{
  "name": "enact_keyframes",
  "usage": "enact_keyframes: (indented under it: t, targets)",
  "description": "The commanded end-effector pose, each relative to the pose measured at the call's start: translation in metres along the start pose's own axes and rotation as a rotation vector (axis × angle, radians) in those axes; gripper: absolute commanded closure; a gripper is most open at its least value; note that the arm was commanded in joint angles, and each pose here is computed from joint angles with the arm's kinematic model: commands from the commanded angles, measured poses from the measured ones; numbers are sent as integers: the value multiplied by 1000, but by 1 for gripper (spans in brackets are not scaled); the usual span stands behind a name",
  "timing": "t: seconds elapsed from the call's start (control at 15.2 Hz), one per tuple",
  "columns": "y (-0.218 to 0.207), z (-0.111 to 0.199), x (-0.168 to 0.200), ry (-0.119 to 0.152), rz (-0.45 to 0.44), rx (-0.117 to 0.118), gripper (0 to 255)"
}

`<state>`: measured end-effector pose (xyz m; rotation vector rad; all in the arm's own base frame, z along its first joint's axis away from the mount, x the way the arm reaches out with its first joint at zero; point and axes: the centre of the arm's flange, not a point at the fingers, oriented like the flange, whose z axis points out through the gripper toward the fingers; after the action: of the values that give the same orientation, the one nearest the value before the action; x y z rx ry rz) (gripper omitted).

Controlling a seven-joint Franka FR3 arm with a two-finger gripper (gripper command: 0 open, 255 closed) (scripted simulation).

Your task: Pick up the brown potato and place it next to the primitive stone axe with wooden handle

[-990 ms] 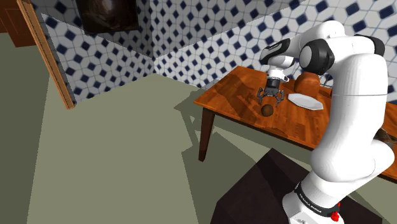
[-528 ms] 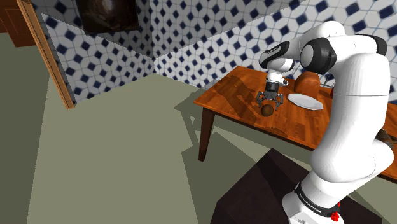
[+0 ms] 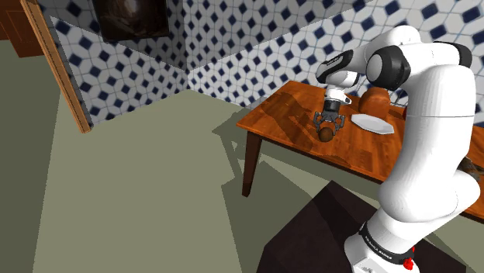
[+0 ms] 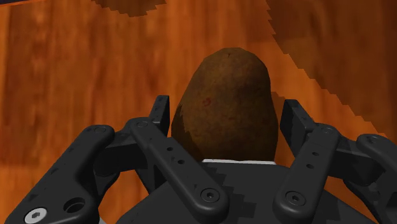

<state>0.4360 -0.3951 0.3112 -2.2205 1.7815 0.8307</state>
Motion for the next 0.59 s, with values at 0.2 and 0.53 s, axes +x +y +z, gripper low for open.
enact_keyframes:
  t: [0.2,0.53]
  targets:
    - [0,1,0,-1,0,-1,255]
    - [3,-13,-8,-1,0,-1,255]
